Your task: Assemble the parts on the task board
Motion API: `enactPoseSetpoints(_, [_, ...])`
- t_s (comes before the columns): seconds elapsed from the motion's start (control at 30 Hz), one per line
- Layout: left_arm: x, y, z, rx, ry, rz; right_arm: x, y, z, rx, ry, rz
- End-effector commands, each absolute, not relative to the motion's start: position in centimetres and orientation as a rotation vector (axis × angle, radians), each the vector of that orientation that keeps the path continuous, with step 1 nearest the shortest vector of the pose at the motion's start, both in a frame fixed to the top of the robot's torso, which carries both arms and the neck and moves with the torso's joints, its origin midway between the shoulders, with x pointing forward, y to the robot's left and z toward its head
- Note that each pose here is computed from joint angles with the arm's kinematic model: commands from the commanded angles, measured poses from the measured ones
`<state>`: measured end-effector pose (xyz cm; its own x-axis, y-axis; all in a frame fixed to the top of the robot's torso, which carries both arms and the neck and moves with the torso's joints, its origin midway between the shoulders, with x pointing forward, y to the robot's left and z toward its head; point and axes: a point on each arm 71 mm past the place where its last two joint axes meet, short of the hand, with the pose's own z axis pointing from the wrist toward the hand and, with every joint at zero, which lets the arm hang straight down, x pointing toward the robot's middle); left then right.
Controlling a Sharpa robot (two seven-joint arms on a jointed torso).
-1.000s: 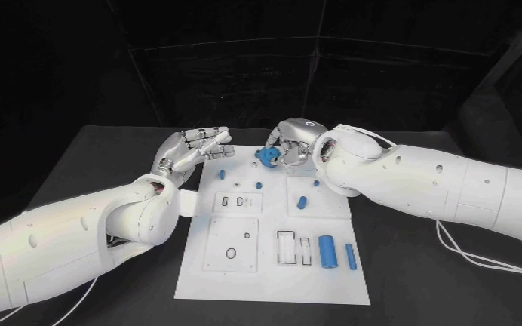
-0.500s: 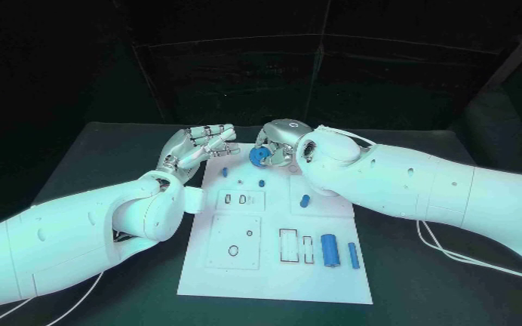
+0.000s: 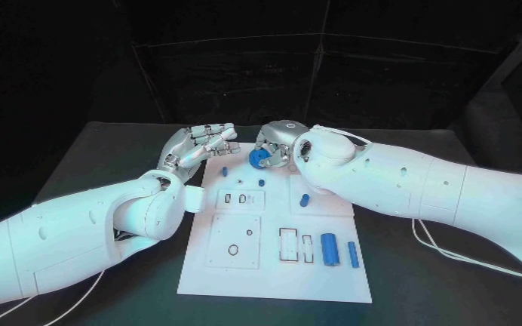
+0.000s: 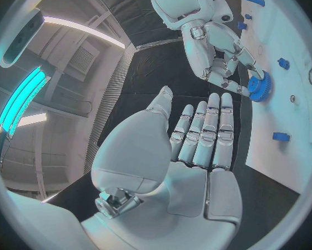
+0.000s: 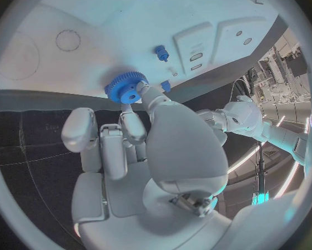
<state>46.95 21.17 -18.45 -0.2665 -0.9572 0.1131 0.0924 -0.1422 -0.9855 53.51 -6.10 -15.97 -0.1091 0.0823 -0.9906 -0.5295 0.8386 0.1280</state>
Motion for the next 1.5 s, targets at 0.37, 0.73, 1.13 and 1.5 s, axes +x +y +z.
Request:
enactPoseSetpoints(0.37, [47.0,21.1,-18.3,-1.075,1.243,-1.563,53.6,-5.2,-16.3,-0.390,1.632,0.525])
enactPoseSetpoints(0.73, [47.0,21.1,-18.3,-1.075,1.243,-1.562,53.7,-5.2,-16.5,-0.389,1.652,0.507])
enactPoseSetpoints(1.13, [47.0,21.1,-18.3,-1.076,1.244,-1.561,53.7,-5.7,-16.5,-0.379,1.647,0.503])
enactPoseSetpoints(1.5, [47.1,21.2,-18.3,-1.077,1.247,-1.559,53.6,-6.9,-15.9,-0.326,1.587,0.535])
